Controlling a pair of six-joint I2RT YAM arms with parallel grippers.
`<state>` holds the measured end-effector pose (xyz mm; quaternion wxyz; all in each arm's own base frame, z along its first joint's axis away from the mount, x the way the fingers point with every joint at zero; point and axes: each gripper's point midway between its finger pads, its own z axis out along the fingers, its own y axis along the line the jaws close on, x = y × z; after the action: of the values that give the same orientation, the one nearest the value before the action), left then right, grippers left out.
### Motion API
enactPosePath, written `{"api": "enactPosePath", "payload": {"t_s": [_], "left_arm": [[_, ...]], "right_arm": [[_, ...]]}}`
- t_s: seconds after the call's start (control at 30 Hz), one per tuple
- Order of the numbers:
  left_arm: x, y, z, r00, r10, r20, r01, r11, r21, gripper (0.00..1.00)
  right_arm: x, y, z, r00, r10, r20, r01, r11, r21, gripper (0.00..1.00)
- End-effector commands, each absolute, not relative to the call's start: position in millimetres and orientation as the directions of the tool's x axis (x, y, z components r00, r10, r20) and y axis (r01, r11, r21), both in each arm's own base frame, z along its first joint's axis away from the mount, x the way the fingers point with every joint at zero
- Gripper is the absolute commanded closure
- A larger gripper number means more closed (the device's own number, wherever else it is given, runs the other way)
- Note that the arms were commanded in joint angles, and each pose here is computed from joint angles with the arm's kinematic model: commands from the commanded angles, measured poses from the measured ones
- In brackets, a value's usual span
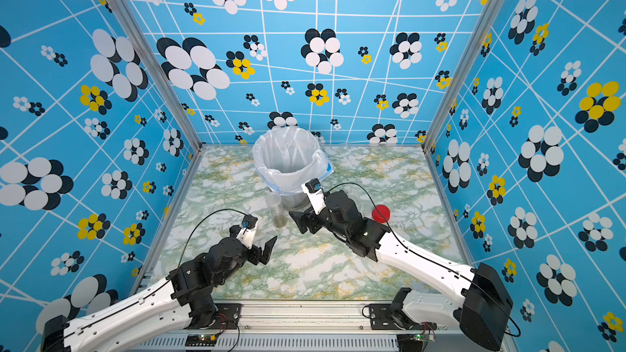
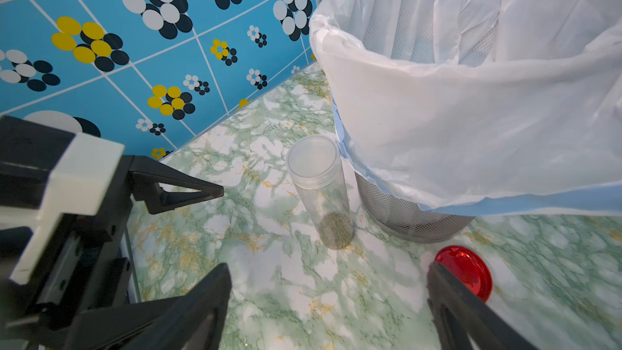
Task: Empty moldy mung beans from jars
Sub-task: Place the jar at the center of the board, then pick up the jar from the center of the board.
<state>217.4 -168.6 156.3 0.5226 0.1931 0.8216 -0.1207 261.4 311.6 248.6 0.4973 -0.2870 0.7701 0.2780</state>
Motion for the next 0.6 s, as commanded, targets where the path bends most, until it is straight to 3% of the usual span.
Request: {"api": "enactPosePath", "payload": {"t_s": [0.0,0.07,0.23,0.57], "left_arm": [[229.1,-177.3,155.9,-0.360,0.076,-0.930,0.470,0.876,-0.110,0.00],[232.5,-179.7,152.2,-0.341,0.024,-0.940,0.493,0.856,-0.157,0.04],[236.6,-190.9,142.9,-0.317,0.038,-0.948,0.540,0.829,-0.148,0.04],[258.5,-199.7,144.5,-0.185,0.067,-0.980,0.545,0.837,-0.046,0.00]], "right_arm": [[260.0,313.9,287.3,-0.297,-0.037,-0.954,-0.722,0.663,0.199,0.06],[255.5,309.2,300.6,-0.284,-0.010,-0.959,-0.726,0.656,0.208,0.06],[244.9,292.4,321.8,-0.266,0.059,-0.962,-0.717,0.655,0.238,0.05],[238.8,267.7,312.0,-0.273,0.047,-0.961,-0.671,0.706,0.226,0.03]]}}
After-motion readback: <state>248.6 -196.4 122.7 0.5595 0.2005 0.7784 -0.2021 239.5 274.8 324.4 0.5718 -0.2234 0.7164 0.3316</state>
